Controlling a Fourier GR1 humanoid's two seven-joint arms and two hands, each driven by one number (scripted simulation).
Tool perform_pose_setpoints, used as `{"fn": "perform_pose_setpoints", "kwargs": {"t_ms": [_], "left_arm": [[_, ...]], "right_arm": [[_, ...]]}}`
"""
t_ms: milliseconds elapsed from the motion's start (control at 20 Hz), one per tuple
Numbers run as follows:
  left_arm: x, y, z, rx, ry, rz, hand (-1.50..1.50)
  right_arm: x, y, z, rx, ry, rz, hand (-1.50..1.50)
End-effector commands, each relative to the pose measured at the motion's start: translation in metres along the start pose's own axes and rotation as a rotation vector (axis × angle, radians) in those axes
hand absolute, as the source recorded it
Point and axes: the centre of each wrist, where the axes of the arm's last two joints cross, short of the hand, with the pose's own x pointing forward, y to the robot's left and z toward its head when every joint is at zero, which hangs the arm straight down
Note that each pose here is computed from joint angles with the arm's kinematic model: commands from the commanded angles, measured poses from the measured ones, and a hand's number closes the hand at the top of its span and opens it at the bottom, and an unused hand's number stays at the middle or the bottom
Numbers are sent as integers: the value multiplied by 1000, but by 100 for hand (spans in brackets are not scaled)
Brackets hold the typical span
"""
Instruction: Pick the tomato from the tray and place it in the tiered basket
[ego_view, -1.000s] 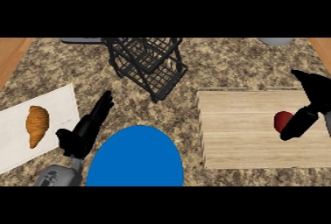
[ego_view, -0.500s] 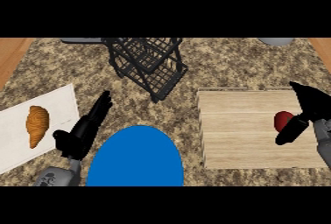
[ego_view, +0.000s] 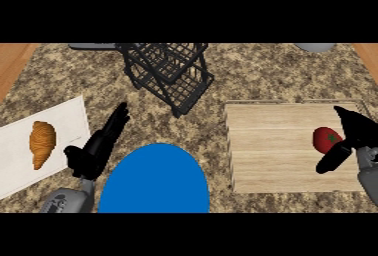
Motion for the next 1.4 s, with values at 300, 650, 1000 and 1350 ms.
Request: {"fn": "perform_pose_setpoints", "kwargs": {"t_ms": [300,650,1000,1350], "left_arm": [[-3,4,1,-8,4,17,0],[3,4,-3,5,0,-7,0],[-2,5,3,-23,10,6,0],[-7,-6,9,19,13,4,0]], "right_arm": [[-30,13,-16,22,28,1,-150],[0,29,-32,-84,-109,-96,150],[27,21,-24,-106,-152,-87,150],[43,96,68,-160,-28,-136,150]]}}
